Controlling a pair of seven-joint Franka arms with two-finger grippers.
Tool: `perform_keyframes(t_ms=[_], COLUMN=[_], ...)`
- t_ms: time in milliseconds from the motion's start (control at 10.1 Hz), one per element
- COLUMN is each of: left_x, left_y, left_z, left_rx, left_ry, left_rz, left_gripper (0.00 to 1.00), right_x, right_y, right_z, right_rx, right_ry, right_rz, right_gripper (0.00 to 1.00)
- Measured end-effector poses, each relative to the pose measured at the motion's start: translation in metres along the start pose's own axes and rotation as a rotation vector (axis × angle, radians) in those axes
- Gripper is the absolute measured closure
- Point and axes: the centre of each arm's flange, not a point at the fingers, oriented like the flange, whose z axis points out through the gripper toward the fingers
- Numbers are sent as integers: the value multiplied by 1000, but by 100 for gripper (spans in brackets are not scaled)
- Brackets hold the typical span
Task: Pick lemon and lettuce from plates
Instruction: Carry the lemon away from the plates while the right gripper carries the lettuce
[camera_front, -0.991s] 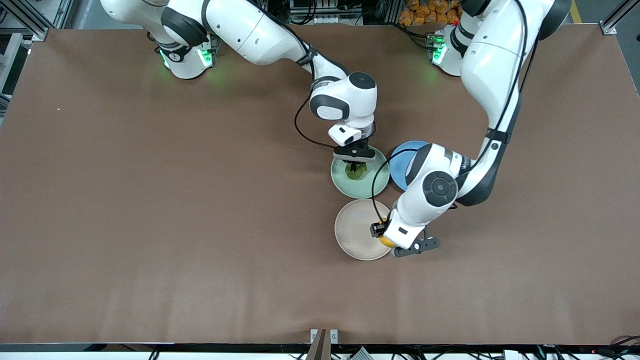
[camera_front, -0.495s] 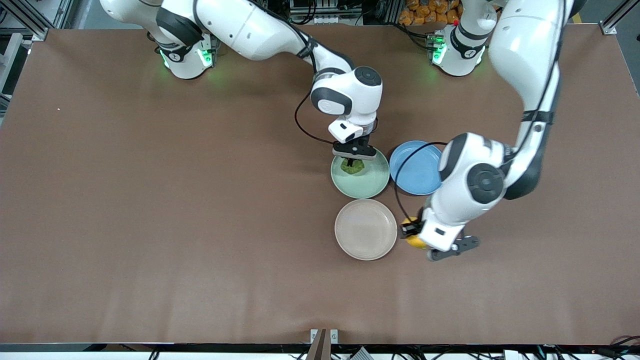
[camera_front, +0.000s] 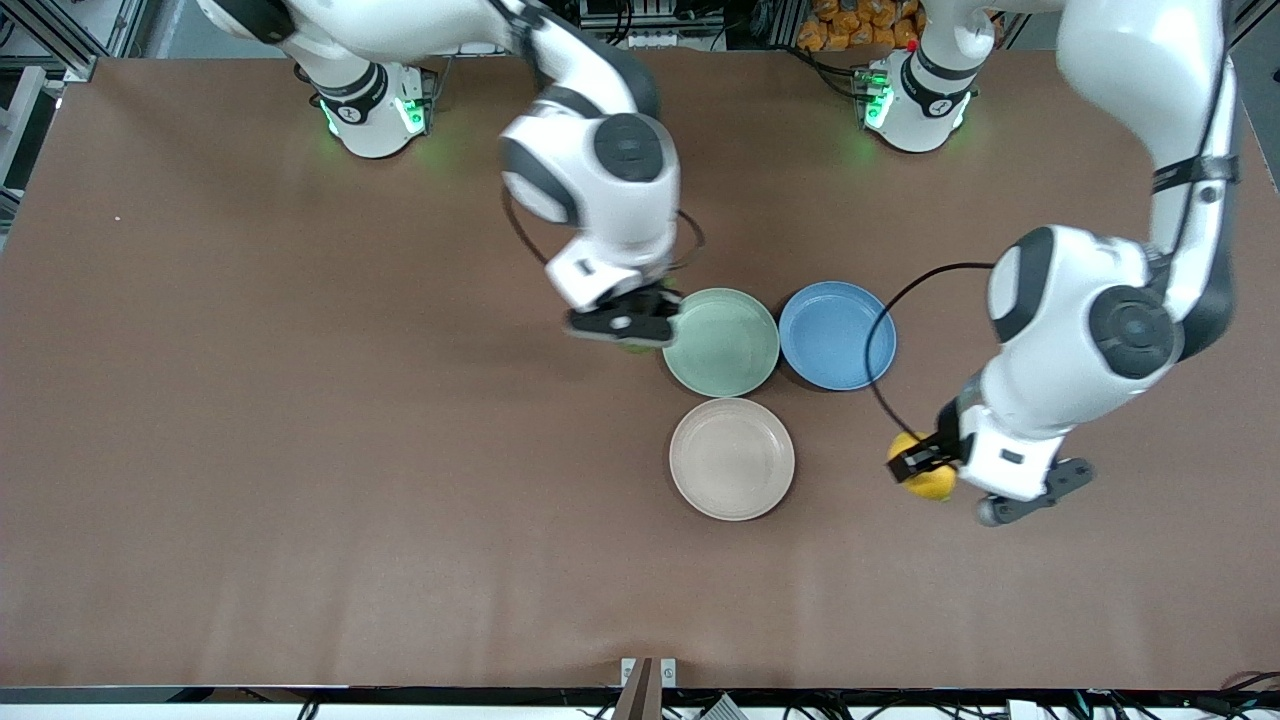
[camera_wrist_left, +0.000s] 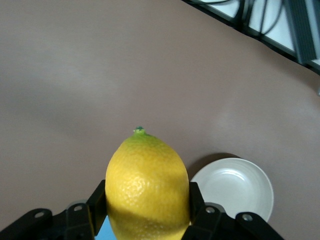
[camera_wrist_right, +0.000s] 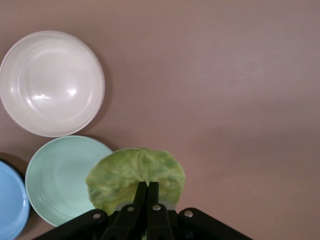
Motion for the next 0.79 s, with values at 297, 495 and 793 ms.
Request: perform_keyframes(t_ms=[297, 495, 793], left_x=[2, 0, -6], left_y=[-60, -109, -137], left_z=[-31, -41, -5], left_rx=[57, 79, 111], left_ry=[-22, -38, -113], left_rz=[27, 91, 172], left_gripper=[33, 33, 33], right_x=[81, 127, 166], right_y=[162, 286, 447], right_z=[-42, -28, 20], right_rx=[-33, -47, -20], right_ry=[-74, -148, -204], right_rz=[-48, -79, -42], right_gripper=[98, 98, 98])
